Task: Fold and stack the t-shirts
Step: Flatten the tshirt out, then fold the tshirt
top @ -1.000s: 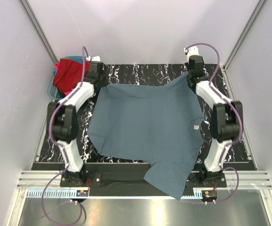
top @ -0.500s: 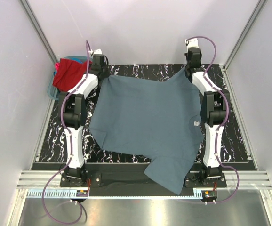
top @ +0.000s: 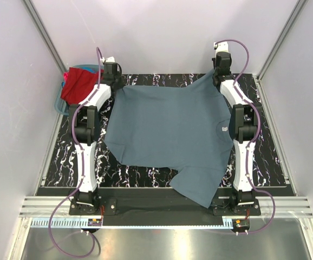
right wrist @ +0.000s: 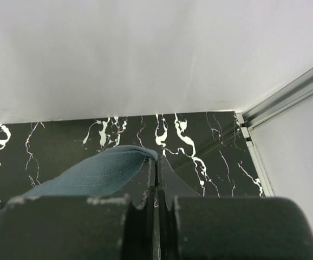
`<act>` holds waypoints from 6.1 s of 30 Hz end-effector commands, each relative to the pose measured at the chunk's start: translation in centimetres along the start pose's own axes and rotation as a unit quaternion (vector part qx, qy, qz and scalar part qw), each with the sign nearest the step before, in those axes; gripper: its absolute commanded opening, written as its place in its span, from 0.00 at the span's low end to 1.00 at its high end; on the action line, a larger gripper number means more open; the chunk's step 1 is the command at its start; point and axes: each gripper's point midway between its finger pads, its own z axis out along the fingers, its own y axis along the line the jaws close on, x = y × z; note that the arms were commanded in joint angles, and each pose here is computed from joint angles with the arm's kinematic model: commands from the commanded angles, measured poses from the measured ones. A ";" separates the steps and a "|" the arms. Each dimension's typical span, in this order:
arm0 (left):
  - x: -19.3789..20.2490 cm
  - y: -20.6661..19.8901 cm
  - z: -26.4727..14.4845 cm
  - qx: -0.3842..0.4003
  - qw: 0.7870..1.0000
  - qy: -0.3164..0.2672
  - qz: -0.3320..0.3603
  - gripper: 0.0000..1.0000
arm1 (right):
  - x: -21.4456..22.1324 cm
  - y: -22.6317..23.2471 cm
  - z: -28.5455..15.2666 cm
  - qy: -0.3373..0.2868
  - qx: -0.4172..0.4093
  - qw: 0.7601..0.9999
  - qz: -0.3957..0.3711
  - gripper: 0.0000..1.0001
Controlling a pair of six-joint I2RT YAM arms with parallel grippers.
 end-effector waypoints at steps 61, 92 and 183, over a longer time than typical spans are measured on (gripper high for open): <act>-2.5 -0.4 -2.8 0.107 0.991 -0.024 0.080 0.00 | -2.5 -2.9 -6.9 0.003 -0.030 0.999 0.023 0.00; -3.1 -1.4 -3.6 0.096 0.992 -0.035 0.068 0.00 | -1.3 -0.8 -6.5 0.029 -0.068 0.996 0.052 0.00; 2.6 4.6 -10.6 0.031 0.989 -0.004 0.144 0.00 | 8.8 -5.9 -26.6 0.149 -0.081 0.981 0.094 0.00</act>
